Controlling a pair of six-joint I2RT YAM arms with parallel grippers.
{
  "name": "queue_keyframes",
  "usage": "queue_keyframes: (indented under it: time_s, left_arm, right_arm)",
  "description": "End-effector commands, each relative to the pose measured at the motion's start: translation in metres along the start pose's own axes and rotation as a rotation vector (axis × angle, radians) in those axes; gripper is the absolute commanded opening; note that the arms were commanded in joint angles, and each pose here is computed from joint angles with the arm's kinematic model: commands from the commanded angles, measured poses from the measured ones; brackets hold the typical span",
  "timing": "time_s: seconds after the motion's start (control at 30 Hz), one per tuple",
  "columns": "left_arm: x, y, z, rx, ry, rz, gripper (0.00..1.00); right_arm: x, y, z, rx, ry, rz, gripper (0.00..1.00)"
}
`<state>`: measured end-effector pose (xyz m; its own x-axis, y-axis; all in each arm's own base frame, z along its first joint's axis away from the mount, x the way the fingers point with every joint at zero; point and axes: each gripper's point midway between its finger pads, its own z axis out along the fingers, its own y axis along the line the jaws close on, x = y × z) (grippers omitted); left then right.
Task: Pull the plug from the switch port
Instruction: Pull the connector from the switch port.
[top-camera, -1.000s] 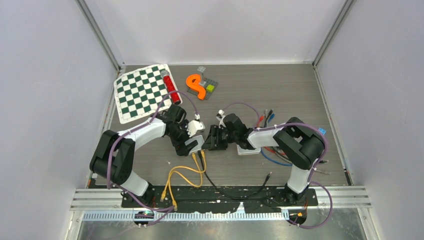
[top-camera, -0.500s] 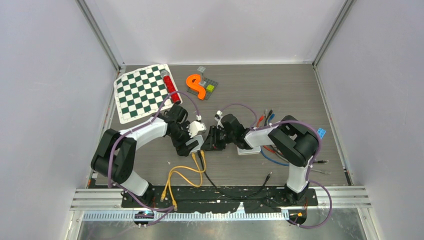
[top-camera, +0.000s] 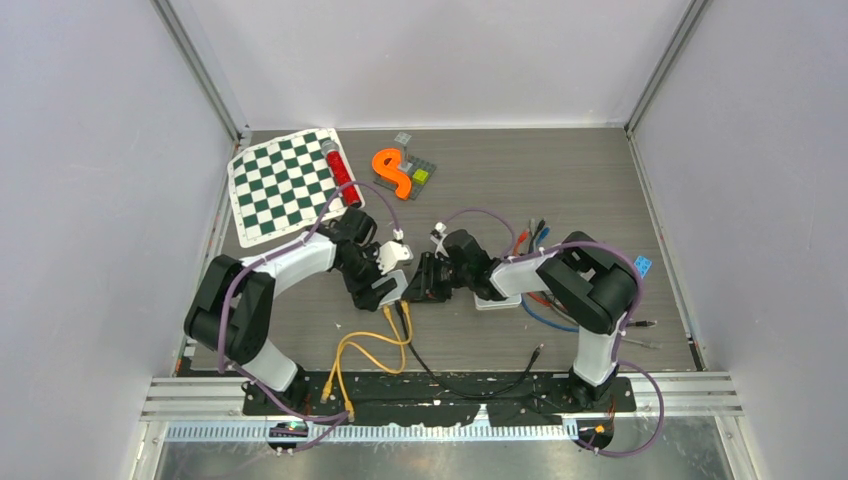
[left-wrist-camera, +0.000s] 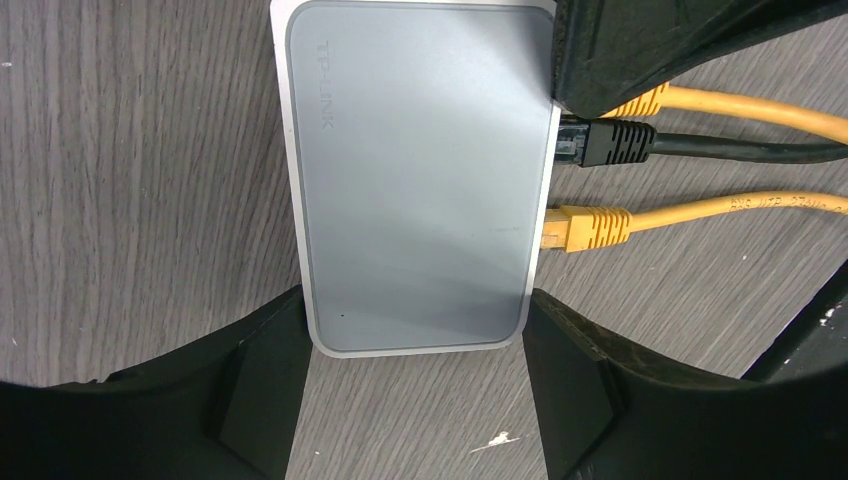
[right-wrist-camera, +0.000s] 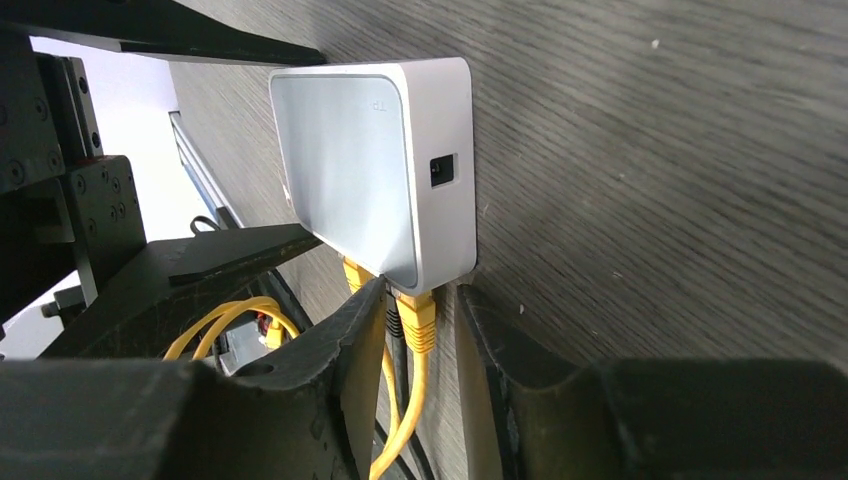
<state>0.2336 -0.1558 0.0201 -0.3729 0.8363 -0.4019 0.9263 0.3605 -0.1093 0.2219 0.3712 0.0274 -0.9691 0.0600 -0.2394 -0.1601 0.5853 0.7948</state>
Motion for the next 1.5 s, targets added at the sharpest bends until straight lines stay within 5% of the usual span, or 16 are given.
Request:
queue_keyframes:
  time_s: [0.0,0.4,1.17,1.27,1.37,1.47]
  left_arm:
    - [-0.011,-0.007,-0.001,0.051,-0.017,-0.016,0.61]
    - [-0.013,-0.009,0.002,0.072,-0.014,-0.029,0.55]
    - [-0.008,-0.002,-0.002,0.015,0.020,0.006,0.56]
    - [-0.009,-0.001,-0.002,0.013,0.018,0.009,0.56]
    - [-0.009,-0.001,-0.002,0.010,0.019,0.009,0.56]
    - [-0.007,-0.002,-0.001,0.012,0.022,0.006,0.56]
  right_arm:
    - [0.004,0.006,-0.008,0.001,-0.012,-0.025,0.39]
    - [0.002,0.008,0.007,-0.002,-0.012,0.012,0.40]
    - [0.001,-0.005,0.003,0.006,0.024,-0.012,0.05]
    - [0.005,-0.008,0.001,0.016,0.039,-0.011,0.07]
    - [0.002,-0.010,0.001,0.031,0.022,0.003,0.25]
    - [-0.004,-0.011,0.003,0.044,0.003,0.015,0.30]
